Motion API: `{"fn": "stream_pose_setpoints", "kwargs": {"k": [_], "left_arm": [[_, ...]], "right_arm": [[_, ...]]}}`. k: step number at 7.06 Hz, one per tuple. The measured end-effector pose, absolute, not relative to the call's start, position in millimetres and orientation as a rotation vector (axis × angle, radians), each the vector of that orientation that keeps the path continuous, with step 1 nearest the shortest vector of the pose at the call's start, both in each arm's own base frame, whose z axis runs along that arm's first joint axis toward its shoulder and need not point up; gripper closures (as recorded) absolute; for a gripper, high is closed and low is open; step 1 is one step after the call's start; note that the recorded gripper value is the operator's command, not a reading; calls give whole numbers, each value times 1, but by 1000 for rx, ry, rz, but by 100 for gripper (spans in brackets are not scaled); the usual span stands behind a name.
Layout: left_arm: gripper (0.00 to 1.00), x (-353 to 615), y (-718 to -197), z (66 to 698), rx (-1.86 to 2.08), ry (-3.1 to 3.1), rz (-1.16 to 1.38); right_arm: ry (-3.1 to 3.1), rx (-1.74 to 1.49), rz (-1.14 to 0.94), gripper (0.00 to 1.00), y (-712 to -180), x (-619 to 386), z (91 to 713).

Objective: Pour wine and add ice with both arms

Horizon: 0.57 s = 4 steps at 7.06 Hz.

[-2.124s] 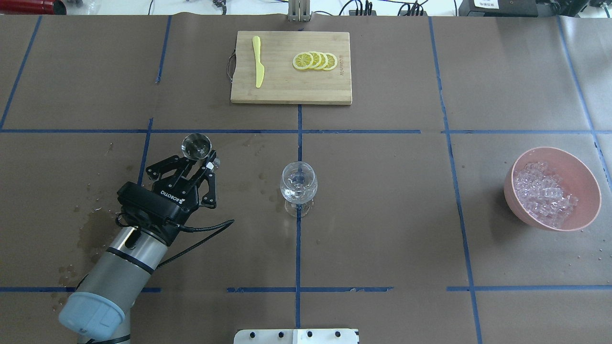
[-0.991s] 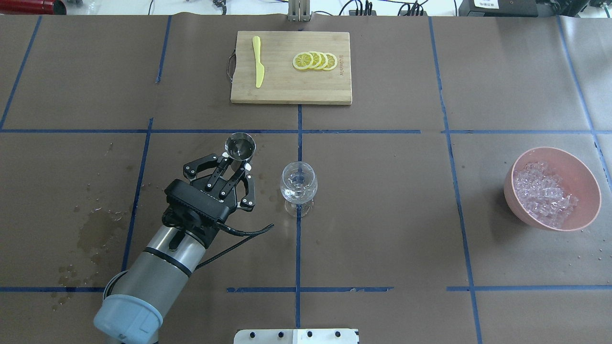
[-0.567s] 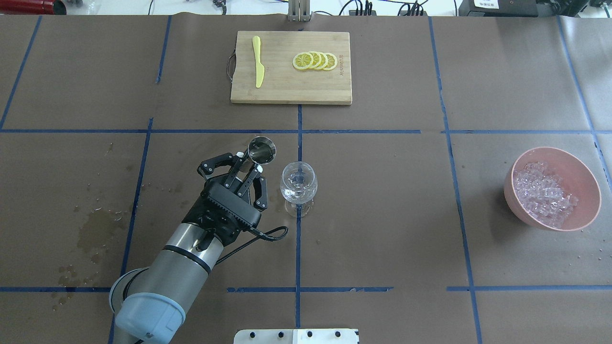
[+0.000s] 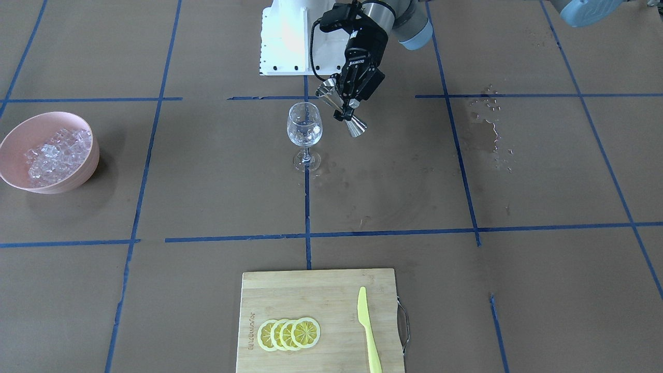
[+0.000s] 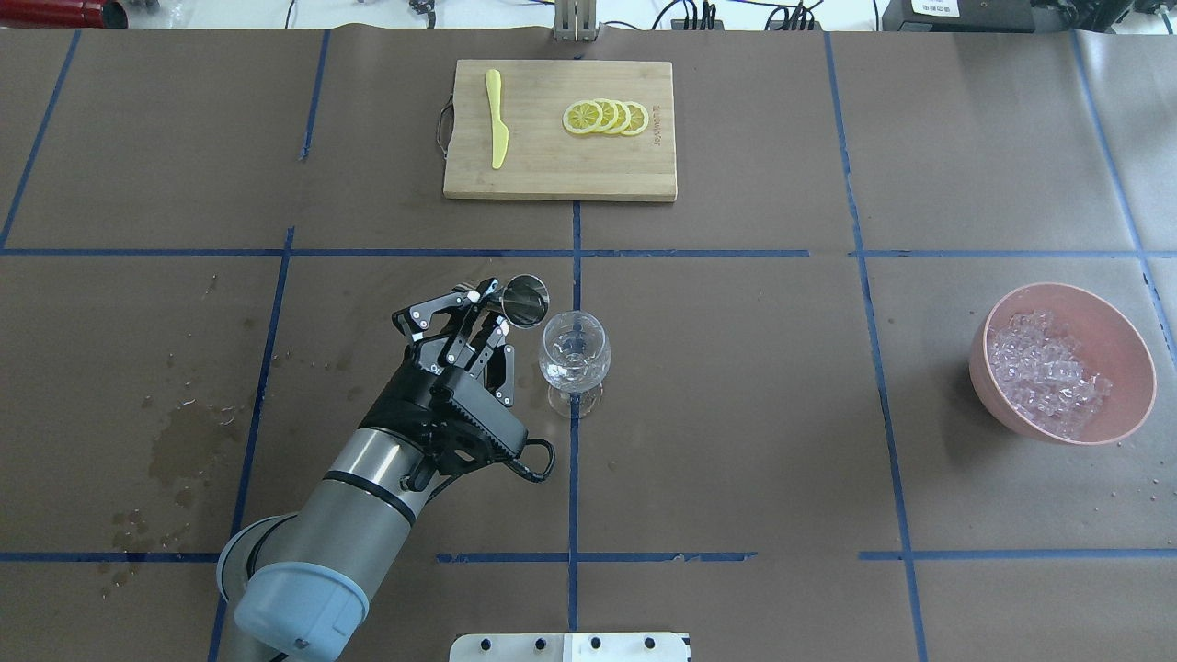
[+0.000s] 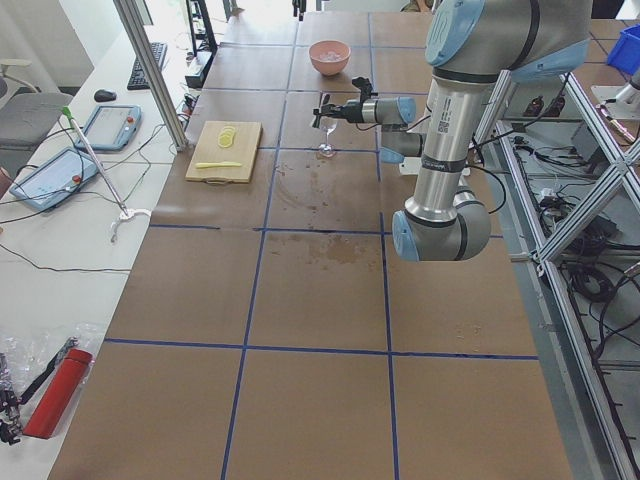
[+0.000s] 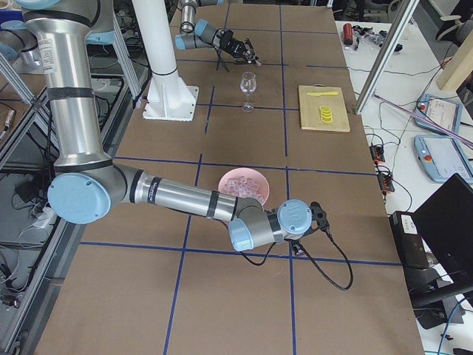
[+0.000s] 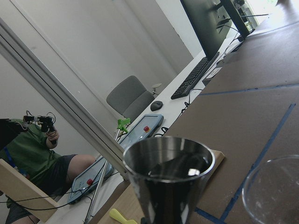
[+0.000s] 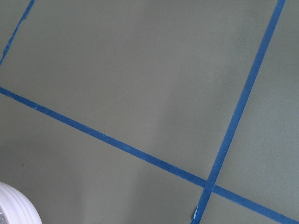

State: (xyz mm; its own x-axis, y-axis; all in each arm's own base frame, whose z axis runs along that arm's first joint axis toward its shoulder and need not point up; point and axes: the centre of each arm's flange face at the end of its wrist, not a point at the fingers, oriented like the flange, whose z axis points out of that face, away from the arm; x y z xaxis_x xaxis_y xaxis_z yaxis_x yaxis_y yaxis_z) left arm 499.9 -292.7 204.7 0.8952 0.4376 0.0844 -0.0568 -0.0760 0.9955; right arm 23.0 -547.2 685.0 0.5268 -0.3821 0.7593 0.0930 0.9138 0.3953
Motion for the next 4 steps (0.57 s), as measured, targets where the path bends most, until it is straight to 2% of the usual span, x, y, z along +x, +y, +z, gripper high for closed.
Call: {"fn": "stream_pose_setpoints", "kwargs": {"k": [4], "left_arm": [[100, 513, -297, 185, 1588, 106, 609]], "right_arm": [[-980, 316, -285, 0, -546, 23, 690]]}}
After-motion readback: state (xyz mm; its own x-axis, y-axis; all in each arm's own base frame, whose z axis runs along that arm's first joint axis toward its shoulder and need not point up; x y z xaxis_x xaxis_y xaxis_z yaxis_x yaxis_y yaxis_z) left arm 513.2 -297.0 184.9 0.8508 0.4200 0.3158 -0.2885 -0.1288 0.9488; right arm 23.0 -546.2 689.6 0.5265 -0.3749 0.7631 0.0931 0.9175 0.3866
